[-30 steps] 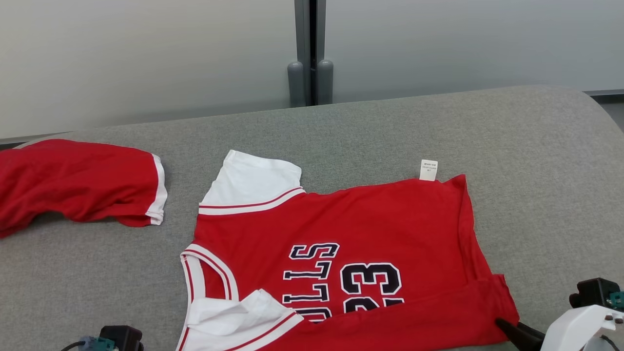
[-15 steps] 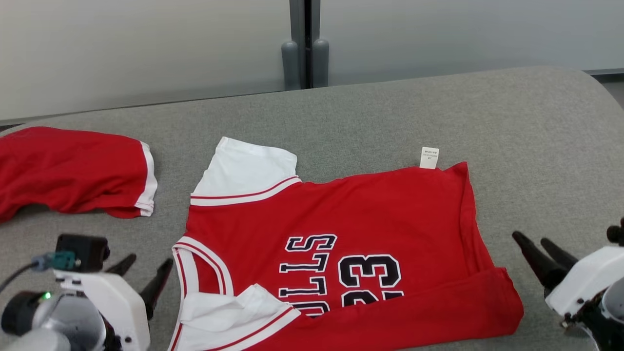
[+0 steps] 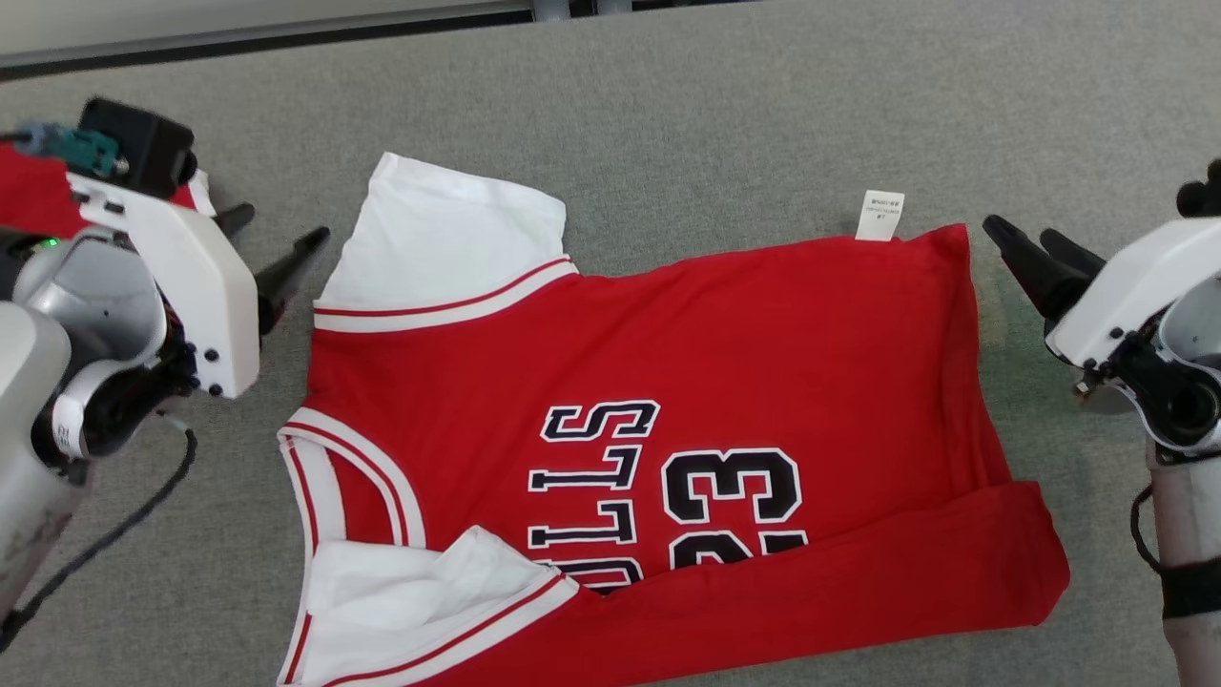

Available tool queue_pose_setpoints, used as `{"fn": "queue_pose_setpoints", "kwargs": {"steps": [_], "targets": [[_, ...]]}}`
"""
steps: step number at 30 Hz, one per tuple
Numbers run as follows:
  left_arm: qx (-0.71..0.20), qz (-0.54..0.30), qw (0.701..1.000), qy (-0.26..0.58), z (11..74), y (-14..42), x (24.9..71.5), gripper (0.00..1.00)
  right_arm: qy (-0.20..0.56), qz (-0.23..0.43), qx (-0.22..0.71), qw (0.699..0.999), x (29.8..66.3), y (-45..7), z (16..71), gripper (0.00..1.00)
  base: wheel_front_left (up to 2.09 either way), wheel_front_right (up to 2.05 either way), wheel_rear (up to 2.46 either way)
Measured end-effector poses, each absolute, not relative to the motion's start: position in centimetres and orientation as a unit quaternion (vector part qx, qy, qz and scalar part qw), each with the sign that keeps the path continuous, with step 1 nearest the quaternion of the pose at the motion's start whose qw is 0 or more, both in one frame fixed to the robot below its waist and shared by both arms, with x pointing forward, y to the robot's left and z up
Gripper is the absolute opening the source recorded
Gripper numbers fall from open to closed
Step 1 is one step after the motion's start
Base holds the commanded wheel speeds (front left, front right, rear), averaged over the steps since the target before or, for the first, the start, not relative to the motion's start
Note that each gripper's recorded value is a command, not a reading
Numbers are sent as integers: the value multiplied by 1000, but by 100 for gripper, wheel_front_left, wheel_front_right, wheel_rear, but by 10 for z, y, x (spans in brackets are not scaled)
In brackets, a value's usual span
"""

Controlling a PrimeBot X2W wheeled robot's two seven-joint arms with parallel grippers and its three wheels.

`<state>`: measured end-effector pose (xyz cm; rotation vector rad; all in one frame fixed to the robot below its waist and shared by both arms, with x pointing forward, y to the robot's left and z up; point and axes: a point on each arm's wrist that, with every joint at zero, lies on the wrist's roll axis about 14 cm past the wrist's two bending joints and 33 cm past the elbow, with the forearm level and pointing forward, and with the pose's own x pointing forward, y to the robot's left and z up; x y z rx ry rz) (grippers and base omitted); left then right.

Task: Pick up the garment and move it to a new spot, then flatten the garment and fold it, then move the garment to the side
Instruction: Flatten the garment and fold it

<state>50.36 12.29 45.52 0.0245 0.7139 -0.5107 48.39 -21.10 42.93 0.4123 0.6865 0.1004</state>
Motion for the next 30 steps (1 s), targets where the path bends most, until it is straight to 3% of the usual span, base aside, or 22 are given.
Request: {"fn": "queue_pose_setpoints", "kwargs": {"steps": [8,20,24,25,27,28,29,30], "targets": [[16,-269,867,419,402,106,537,100,412,54,162,895,505,-207,381,100,0,0,0],[13,-264,855,447,360,97,572,100,426,98,148,887,513,-190,371,99,0,0,0],[9,-271,855,442,357,87,581,100,427,105,145,886,510,-190,369,72,0,0,0],[7,-272,855,442,356,85,582,100,428,106,145,886,509,-190,369,51,0,0,0],[4,-274,851,448,353,82,583,100,431,107,143,884,507,-191,366,30,0,0,0],[5,-275,850,450,353,81,584,57,430,107,142,885,507,-192,366,10,0,0,0],[7,-276,849,450,353,80,584,17,431,108,143,885,507,-192,366,0,0,0,0],[9,-275,849,451,353,81,584,0,429,108,144,885,507,-191,366,0,0,0,0]]}}
